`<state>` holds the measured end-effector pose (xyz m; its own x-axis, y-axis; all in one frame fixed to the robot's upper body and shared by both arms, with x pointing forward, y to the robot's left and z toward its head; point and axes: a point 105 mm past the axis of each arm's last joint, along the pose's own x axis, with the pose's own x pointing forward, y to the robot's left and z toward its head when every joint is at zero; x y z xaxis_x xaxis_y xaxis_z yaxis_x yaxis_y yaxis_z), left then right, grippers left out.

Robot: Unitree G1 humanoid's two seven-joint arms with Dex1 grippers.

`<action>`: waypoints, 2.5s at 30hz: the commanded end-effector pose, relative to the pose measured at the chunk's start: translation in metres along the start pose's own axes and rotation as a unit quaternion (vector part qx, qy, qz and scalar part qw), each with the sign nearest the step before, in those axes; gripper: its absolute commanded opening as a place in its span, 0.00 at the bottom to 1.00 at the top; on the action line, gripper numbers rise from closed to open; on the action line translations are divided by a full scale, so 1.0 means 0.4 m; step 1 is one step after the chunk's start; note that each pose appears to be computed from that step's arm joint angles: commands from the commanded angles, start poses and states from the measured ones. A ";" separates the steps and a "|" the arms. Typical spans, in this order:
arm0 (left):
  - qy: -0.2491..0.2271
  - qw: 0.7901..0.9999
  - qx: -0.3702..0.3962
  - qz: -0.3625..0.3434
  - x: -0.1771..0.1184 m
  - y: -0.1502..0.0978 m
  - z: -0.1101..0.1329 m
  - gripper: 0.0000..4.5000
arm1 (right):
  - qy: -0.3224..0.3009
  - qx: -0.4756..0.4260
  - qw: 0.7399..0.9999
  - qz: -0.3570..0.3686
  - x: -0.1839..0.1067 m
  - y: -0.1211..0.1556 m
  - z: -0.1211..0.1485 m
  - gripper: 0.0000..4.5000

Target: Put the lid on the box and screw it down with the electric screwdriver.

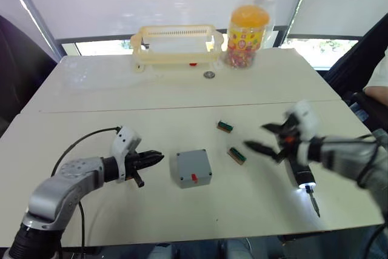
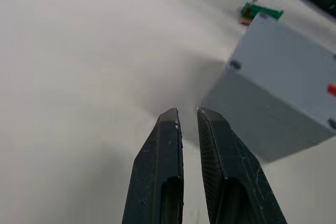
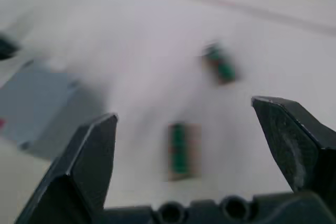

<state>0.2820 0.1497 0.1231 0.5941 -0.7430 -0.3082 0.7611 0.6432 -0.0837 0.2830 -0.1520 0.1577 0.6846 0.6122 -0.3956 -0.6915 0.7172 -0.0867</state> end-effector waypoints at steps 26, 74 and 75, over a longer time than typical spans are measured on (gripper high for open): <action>0.001 0.990 0.113 -0.089 0.179 -0.021 0.047 0.11 | -0.013 -0.053 0.993 0.102 0.095 0.190 -0.043 0.99; 0.005 1.000 0.025 -0.011 0.059 -0.048 -0.031 0.11 | -0.031 -0.195 0.976 0.091 0.180 0.094 0.001 0.99; 0.007 0.999 0.028 -0.015 0.060 -0.048 -0.031 0.11 | -0.030 -0.194 0.976 0.090 0.177 0.099 -0.001 0.99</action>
<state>0.2793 0.1278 0.0993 0.5904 -0.7342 -0.3352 0.7622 0.6438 -0.0676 0.3092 -0.0868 0.1104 0.5417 0.7208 -0.4324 -0.8389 0.4308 -0.3327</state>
